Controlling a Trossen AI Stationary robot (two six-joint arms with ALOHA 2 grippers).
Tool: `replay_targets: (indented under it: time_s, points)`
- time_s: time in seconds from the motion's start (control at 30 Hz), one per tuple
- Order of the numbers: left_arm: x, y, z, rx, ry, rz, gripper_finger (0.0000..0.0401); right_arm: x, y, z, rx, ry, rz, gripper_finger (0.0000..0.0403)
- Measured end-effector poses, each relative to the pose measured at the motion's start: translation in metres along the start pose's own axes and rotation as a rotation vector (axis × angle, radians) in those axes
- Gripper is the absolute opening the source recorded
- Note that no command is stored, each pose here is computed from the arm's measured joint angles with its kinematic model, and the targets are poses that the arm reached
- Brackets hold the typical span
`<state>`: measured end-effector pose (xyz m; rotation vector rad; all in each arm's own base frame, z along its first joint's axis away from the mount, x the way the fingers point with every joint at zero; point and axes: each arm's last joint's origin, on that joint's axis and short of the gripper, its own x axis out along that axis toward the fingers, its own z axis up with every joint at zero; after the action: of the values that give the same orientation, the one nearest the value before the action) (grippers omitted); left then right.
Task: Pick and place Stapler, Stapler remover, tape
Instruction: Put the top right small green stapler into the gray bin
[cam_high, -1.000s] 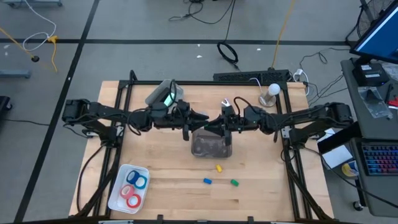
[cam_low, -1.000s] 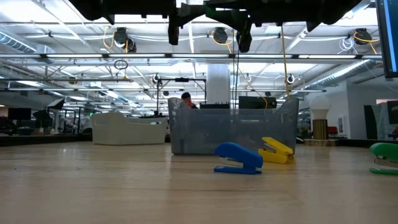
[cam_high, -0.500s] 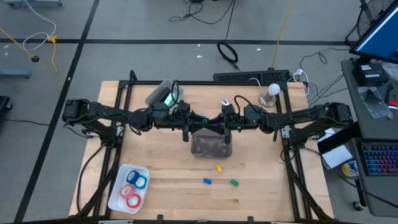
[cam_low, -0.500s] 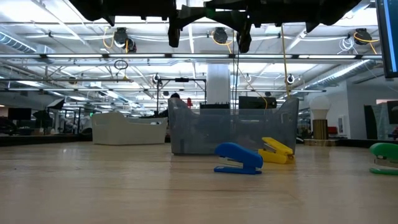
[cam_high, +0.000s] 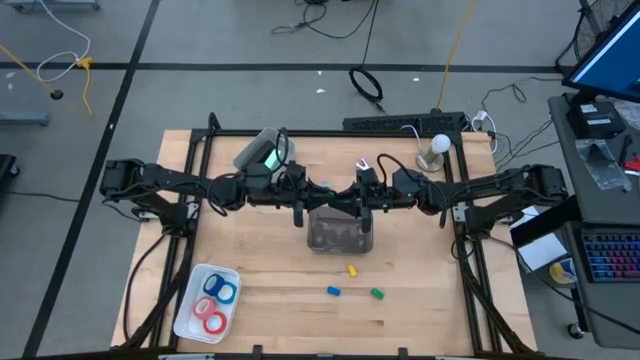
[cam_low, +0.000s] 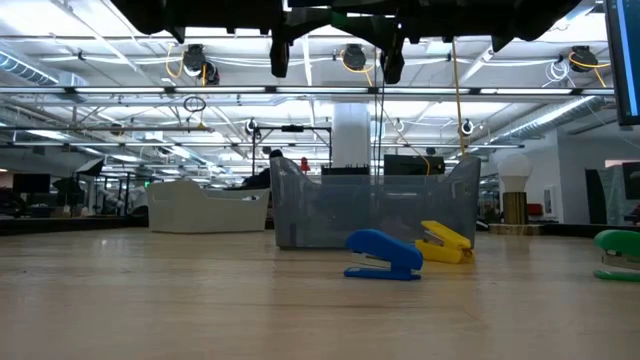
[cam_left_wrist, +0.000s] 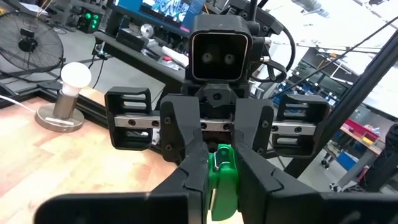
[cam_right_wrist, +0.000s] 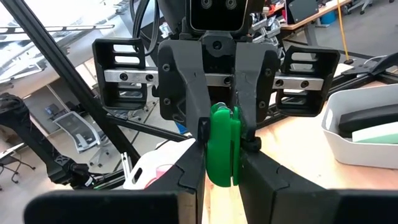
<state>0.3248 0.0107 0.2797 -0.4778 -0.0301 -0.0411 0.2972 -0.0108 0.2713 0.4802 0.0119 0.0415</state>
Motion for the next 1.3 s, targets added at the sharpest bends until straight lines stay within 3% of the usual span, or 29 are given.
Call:
replay_targets:
  time_s: [0.17, 0.5, 0.6, 0.8, 0.9, 1.1, 1.23, 1.3]
  points:
    - [0.000, 0.003, 0.001, 0.011, 0.013, 0.008, 0.0049, 0.000, -0.001, -0.001, -0.042, 0.033, 0.031, 0.0076]
    - [-0.004, 0.024, 0.000, 0.023, 0.102, 0.092, 0.0049, -0.007, -0.022, -0.021, 0.048, 0.350, 0.027, 0.0193]
    - [-0.014, 0.036, 0.003, 0.051, 0.173, 0.202, 0.0049, -0.009, -0.027, -0.024, 0.101, 0.409, 0.020, 0.0215]
    - [-0.052, 0.074, 0.013, 0.082, 0.316, 0.635, 0.0049, -0.013, -0.030, -0.020, 0.143, 0.413, 0.015, 0.0230]
    - [-0.069, 0.098, 0.017, 0.079, 0.375, 0.801, 0.0049, -0.015, -0.032, -0.016, 0.141, 0.395, 0.010, 0.0229]
    - [-0.089, 0.151, 0.023, 0.007, 0.403, 0.964, 0.0049, -0.015, -0.037, -0.007, 0.153, 0.338, 0.004, 0.0225]
    - [-0.099, 0.181, 0.023, -0.085, 0.402, 0.985, 0.0049, -0.016, -0.043, -0.005, 0.188, 0.330, -0.024, 0.0226]
    - [-0.101, 0.193, 0.018, -0.071, 0.449, 0.953, 0.0049, -0.017, -0.045, -0.003, 0.203, 0.319, -0.034, 0.0226]
